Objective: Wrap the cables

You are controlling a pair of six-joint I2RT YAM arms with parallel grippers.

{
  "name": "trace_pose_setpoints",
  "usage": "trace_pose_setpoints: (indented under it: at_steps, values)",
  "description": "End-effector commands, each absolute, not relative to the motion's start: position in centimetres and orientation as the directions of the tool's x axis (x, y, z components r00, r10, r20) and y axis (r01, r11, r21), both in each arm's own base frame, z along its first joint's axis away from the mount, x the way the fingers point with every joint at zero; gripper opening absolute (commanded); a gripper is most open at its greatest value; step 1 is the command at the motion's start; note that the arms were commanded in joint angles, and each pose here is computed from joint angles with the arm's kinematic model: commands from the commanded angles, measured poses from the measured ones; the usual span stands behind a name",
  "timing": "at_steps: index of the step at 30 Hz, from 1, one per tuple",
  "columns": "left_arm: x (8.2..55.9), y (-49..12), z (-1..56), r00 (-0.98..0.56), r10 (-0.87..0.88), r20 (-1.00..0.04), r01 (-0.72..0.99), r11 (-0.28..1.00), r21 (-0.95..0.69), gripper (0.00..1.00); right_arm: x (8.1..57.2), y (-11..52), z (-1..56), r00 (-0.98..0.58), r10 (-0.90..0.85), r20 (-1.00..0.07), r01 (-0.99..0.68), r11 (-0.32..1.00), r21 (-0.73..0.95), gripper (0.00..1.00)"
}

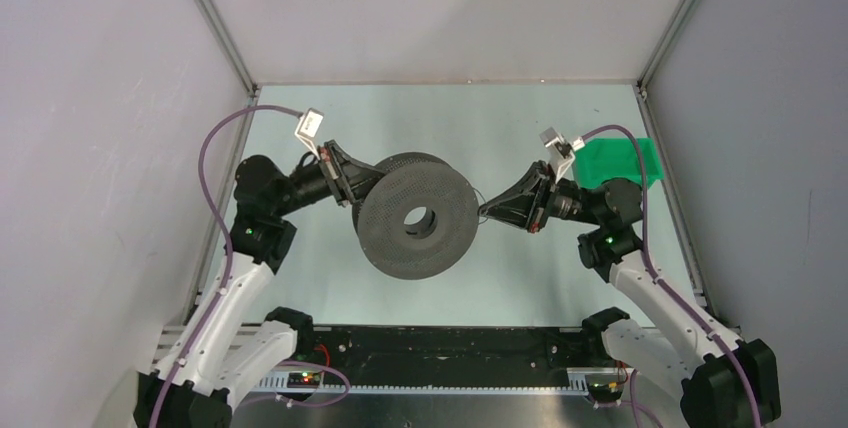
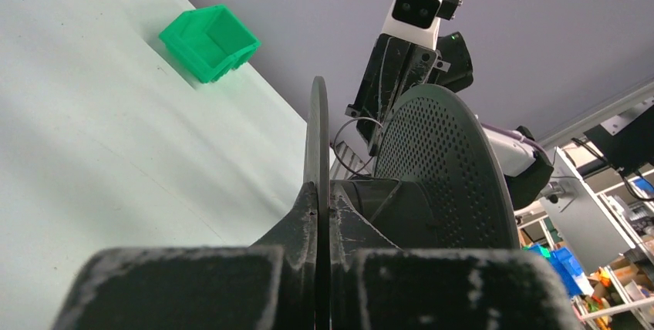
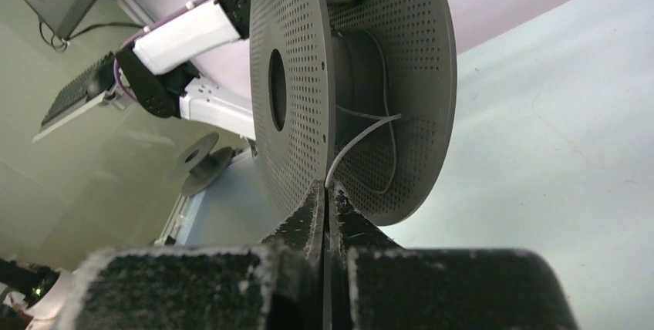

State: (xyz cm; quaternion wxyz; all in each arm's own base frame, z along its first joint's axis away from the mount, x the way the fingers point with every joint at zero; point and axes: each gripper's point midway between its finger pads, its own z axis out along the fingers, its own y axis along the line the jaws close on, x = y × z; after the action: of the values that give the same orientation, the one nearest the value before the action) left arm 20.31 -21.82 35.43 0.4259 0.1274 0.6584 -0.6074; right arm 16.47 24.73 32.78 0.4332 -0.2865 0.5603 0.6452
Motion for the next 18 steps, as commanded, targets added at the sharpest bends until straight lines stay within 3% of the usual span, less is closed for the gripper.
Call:
trace_pose_setpoints:
  at_steps: [1, 7, 18]
  values:
    - [17.7, -21.9, 40.8, -0.491, -0.338, -0.803, 0.821, 0.128, -0.556, 0.00, 16.0, 24.7, 31.0, -0.464, 0.125, -0.877, -0.884, 0.004, 0.468, 0.00]
    - [17.8, -22.0, 40.4, -0.500, -0.309, -0.809, 0.824, 0.117, -0.554, 0.00, 15.7, 23.8, 30.4, -0.436, 0.093, -0.895, -0.899, 0.006, 0.438, 0.00]
    - [19.3, -21.6, 42.1, -0.562, -0.430, -0.707, 0.742, 0.116, -0.660, 0.00, 15.8, 24.1, 31.4, -0.467, 0.131, -0.875, -0.882, 0.007, 0.472, 0.00]
